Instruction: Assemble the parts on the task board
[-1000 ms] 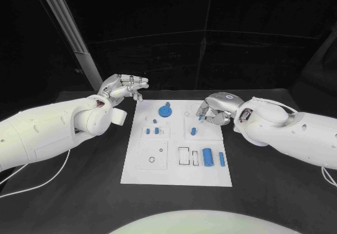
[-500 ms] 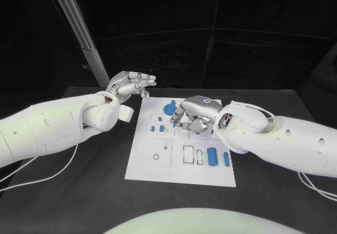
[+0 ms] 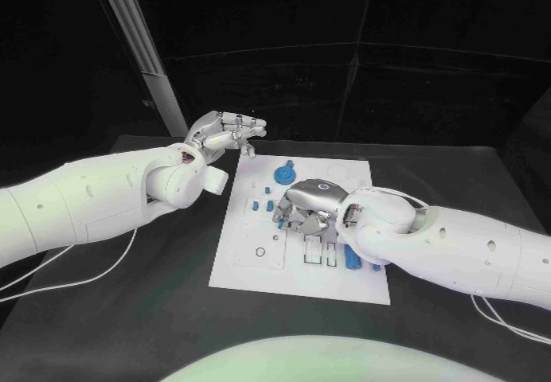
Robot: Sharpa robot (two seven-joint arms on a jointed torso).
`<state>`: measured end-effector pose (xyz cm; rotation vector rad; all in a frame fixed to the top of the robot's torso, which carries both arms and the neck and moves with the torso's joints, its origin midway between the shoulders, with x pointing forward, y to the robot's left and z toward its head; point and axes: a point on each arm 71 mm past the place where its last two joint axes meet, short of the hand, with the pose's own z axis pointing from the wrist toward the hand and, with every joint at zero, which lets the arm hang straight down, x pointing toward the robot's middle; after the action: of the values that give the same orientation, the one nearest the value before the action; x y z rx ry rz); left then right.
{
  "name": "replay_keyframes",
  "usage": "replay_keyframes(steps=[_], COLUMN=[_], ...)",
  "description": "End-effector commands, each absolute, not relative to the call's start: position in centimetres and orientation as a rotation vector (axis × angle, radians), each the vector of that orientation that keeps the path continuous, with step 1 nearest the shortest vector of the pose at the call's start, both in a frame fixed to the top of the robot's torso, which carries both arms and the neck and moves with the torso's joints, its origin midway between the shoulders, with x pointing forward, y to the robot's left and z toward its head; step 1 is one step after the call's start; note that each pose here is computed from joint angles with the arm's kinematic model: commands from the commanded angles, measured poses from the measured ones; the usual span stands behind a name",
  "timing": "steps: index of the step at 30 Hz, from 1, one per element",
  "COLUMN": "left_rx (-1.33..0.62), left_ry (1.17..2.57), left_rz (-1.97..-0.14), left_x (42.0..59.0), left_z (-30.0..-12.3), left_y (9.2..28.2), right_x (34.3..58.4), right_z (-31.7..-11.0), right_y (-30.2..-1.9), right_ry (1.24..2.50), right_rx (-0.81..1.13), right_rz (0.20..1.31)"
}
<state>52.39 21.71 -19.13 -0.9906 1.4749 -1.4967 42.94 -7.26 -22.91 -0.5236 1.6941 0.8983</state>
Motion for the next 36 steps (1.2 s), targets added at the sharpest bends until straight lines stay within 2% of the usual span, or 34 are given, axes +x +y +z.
replay_keyframes(steps=[1,20,36], left_rx=[-0.989,-0.990,-0.991], left_ry=[1.474,1.476,1.478], left_rz=[-1.513,-1.512,-1.511], left_x=[52.4,52.5,52.5], left_z=[-19.0,-19.0,-19.0], left_y=[21.4,21.4,21.4], right_x=[42.9,42.3,42.5], right_z=[-23.3,-23.9,-24.4], right_y=[-6.9,-5.8,-5.5], right_ry=[1.714,1.730,1.738], right_rx=[-0.582,-0.624,-0.649], right_rz=[0.869,0.880,0.845])
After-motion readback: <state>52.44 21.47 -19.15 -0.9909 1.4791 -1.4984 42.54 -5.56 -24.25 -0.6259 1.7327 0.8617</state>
